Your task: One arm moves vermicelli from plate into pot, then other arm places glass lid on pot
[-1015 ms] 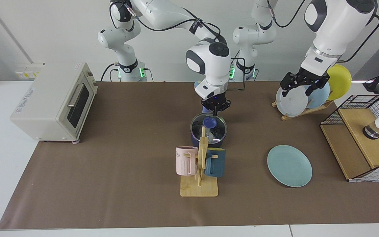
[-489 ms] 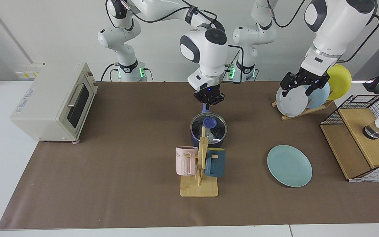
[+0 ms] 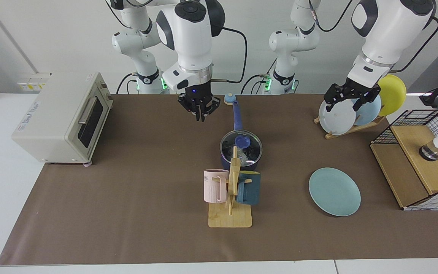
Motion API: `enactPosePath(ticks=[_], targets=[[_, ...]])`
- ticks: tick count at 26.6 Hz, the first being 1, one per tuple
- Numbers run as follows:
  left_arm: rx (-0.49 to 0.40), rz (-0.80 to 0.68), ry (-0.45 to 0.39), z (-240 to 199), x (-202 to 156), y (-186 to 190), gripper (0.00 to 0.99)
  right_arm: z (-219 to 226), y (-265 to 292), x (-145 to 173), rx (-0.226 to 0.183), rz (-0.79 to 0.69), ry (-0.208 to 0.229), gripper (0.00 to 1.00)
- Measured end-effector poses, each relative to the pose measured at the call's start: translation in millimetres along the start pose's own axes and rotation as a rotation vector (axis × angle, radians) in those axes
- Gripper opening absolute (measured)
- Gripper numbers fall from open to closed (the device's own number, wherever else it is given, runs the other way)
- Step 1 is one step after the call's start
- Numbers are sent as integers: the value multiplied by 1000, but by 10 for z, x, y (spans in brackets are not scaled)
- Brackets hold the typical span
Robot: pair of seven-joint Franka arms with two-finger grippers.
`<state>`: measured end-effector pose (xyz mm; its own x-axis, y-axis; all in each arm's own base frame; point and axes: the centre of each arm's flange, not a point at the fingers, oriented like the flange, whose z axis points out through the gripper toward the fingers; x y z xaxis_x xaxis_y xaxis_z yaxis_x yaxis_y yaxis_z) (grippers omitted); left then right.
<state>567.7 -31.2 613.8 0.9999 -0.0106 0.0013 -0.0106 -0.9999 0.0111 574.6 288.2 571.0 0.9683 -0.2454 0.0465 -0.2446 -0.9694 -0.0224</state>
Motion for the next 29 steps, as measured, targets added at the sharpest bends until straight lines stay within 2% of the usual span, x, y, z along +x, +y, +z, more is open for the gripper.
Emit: enactPosePath(ticks=[1, 2, 4, 6, 7, 8, 9, 11, 12, 13, 17, 19, 25, 29], targets=[[0, 0, 0, 0, 0, 0, 991, 8, 53, 44, -9, -1, 5, 198], [0, 0, 0, 0, 0, 0, 991, 16, 114, 91, -19, -6, 10, 273], [0, 0, 0, 0, 0, 0, 991, 26, 245, 185, -31, -24, 12, 273], [0, 0, 0, 0, 0, 0, 991, -2, 434, 309, -36, -43, 16, 322], [0, 0, 0, 0, 0, 0, 991, -36, 559, 383, -34, -50, 20, 405], [0, 0, 0, 0, 0, 0, 991, -85, 723, 471, -33, -57, 25, 432], [0, 0, 0, 0, 0, 0, 991, -135, 888, 552, -31, -58, 30, 529], [0, 0, 0, 0, 0, 0, 991, -236, 1231, 701, -29, -50, 41, 604], [0, 0, 0, 0, 0, 0, 991, -283, 1397, 765, -28, -43, 47, 705], [0, 0, 0, 0, 0, 0, 991, -331, 1570, 827, -27, -34, 53, 731], [0, 0, 0, 0, 0, 0, 991, -467, 2025, 955, -26, -1, 71, 987], [0, 0, 0, 0, 0, 0, 991, -506, 2141, 952, -30, 16, 63, 1000], [0, 0, 0, 0, 0, 0, 991, -455, 2325, 800, -53, 25, -2, 1000], [0, 0, 0, 0, 0, 0, 991, -344, 2374, 683, -58, 14, -24, 1000]])
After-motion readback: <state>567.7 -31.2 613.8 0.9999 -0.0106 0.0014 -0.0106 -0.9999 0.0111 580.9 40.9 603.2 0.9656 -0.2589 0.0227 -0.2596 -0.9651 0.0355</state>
